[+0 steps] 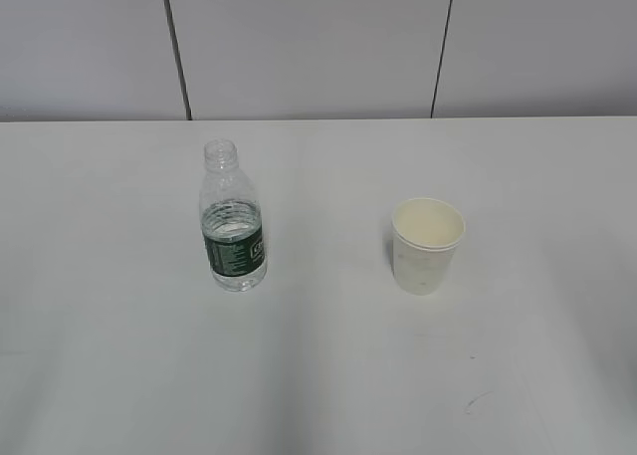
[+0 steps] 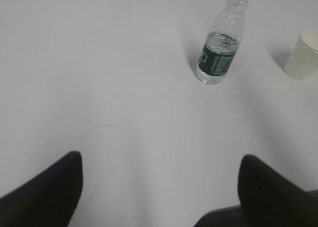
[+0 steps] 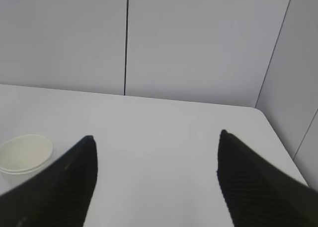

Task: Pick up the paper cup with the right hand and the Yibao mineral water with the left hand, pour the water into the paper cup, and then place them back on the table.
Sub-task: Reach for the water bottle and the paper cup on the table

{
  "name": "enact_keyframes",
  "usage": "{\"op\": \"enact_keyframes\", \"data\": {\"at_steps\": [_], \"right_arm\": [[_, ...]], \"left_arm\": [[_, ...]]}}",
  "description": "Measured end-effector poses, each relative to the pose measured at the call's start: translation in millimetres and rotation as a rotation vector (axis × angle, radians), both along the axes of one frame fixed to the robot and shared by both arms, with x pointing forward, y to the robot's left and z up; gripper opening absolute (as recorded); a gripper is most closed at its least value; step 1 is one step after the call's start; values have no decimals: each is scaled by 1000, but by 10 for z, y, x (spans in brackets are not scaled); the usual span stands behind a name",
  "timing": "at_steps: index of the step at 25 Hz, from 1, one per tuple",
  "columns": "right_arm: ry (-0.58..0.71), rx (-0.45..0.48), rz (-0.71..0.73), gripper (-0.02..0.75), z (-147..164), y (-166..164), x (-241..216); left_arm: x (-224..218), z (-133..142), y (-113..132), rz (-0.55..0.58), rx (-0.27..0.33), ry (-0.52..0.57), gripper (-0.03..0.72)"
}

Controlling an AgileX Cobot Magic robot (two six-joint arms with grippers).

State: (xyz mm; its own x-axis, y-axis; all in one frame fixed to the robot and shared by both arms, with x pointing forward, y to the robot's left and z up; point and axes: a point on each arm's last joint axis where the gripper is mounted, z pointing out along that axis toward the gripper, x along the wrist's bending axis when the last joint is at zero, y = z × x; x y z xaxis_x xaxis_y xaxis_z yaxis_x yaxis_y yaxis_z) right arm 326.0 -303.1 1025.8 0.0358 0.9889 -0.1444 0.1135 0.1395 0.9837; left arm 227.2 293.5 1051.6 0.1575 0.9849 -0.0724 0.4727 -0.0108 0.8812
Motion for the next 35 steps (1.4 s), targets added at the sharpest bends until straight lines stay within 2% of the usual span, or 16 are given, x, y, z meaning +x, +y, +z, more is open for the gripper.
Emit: {"op": "enact_keyframes", "data": {"at_steps": [5,11,14,16,20,22,27,29,32,35], "right_arm": [[14,-1,-21,585,-162,-27,128],[29,17,-26,585,-202,-35,247],[47,22,7,585,-233,4,312],[71,6,41,585,-269,42,367],[103,-62,116,585,-340,126,477],[111,-93,138,585,-371,148,526],[130,-97,151,585,-442,166,623],[121,-94,154,585,-449,172,649],[113,-138,193,585,-470,205,701],[84,-171,232,585,-469,242,766]], "left_arm": [[0,0,3,2,3,0,580],[-3,7,4,2,3,-3,580],[-5,56,8,6,1,-38,580],[14,122,11,13,-7,-108,580],[154,273,18,41,-50,-380,575],[268,244,19,55,-64,-464,566],[602,-70,10,80,-78,-471,547],[701,-117,11,91,-80,-488,543],[859,-117,8,104,-78,-486,542],[1056,-141,1,115,-70,-451,542]]}}
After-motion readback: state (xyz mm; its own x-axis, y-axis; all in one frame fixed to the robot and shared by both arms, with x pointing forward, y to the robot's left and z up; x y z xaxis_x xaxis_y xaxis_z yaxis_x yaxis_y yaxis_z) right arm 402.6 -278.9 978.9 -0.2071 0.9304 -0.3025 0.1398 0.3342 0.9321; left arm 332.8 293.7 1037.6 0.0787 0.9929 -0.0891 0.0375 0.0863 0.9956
